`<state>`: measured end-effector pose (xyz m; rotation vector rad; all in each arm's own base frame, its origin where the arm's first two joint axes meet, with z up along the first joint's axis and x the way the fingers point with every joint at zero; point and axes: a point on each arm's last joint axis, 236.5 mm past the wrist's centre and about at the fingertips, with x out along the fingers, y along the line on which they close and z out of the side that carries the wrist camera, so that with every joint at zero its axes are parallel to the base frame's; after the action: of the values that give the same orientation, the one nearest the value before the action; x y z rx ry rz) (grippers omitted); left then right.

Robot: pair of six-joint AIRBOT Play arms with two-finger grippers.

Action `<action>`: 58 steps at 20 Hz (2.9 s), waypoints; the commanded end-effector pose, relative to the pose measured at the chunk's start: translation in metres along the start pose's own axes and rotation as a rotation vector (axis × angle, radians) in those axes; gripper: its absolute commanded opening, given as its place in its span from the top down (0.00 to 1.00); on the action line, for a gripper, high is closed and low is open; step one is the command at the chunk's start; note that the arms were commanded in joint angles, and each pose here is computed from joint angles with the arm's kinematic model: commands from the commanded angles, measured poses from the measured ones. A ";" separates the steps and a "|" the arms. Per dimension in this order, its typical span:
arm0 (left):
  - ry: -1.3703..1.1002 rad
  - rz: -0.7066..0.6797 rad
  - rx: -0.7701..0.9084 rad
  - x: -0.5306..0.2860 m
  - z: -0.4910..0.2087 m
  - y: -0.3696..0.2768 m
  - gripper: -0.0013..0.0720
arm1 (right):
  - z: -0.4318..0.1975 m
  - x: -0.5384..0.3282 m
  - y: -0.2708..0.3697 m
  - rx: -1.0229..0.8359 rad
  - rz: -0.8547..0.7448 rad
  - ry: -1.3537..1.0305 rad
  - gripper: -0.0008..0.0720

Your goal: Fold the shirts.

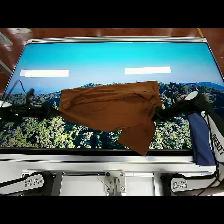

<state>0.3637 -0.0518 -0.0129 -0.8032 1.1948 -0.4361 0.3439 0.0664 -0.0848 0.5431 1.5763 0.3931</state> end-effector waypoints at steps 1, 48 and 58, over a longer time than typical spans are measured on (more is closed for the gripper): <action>-0.195 -0.005 0.229 -0.070 0.051 -0.083 0.94 | 0.026 -0.078 0.052 -0.196 0.024 -0.191 0.90; -0.410 0.376 0.412 -0.014 0.199 0.008 0.93 | 0.240 -0.073 0.054 -0.178 -0.269 -0.785 0.90; 0.033 0.358 0.339 0.027 0.109 0.050 0.93 | 0.148 -0.030 0.034 -0.072 -0.292 -0.347 0.90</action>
<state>0.5111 0.0077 -0.0353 -0.3192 1.0373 -0.2591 0.5471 0.0613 -0.0466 0.3144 1.0606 0.0964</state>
